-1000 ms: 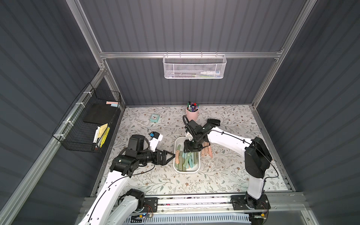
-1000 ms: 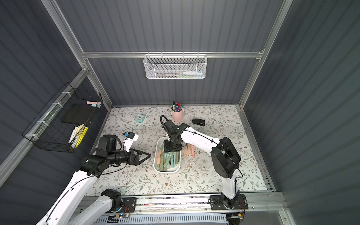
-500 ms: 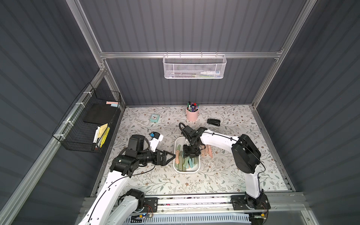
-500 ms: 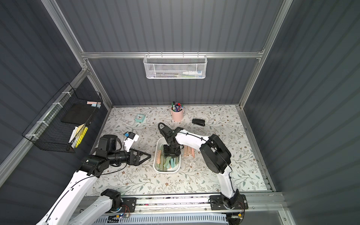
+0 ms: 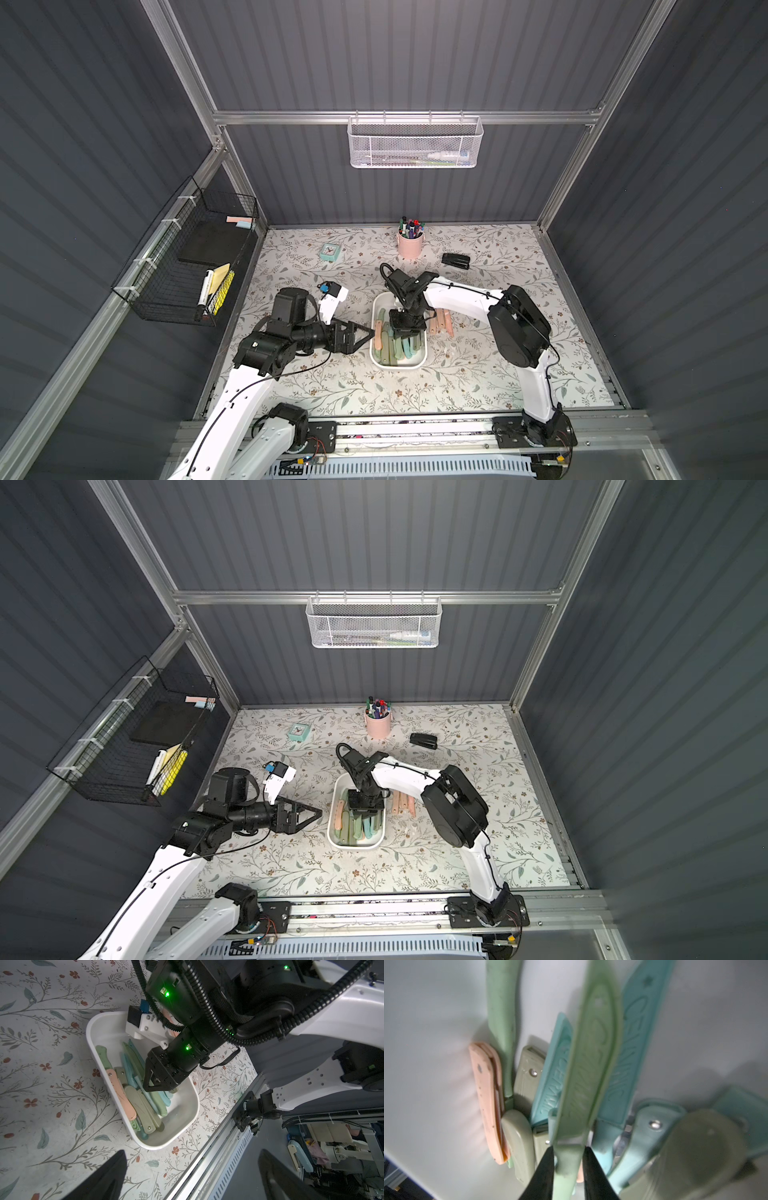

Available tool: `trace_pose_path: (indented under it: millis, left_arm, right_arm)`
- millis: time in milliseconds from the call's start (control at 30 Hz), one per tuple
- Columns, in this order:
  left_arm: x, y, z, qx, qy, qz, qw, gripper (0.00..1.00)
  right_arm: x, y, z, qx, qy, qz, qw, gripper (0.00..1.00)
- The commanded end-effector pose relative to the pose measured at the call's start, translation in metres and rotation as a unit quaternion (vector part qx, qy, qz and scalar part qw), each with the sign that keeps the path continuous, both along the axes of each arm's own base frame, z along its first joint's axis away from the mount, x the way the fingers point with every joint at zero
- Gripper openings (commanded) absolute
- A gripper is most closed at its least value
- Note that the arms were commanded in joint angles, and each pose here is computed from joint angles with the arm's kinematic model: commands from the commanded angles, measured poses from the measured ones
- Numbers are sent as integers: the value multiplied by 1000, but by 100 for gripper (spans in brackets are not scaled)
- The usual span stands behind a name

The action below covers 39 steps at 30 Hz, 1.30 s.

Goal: Take the fruit knife out of the storage box
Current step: Pick up the fruit knife from the storage box.

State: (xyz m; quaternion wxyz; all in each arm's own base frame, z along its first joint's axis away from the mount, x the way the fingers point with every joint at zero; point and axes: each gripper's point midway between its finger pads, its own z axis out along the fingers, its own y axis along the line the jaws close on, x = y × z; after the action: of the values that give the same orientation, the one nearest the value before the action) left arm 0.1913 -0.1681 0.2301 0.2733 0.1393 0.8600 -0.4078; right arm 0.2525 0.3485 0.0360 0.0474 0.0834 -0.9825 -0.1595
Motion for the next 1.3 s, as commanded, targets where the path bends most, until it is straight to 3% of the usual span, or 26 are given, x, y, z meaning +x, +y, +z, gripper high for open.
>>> trace_pose_path:
  millis: [0,667,900,1267]
  left_arm:
    - [-1,0,1,2,-11,-5,1000,99]
    - [0,1,-1,6,-8,-2,1000,99]
    - [-1,0,-1,4,-6,-5,1000,99]
    - [5,1,-9,12,9,8,1000,99]
  right_arm:
    - [0,-4,8,-9,-6,-5,1000,24]
    - [12,-7,37,-1,-63,24,998,19]
    - [15,-14,63,6,-97,25,995,19]
    - [21,-91,86,-13,-127,-17,992,19]
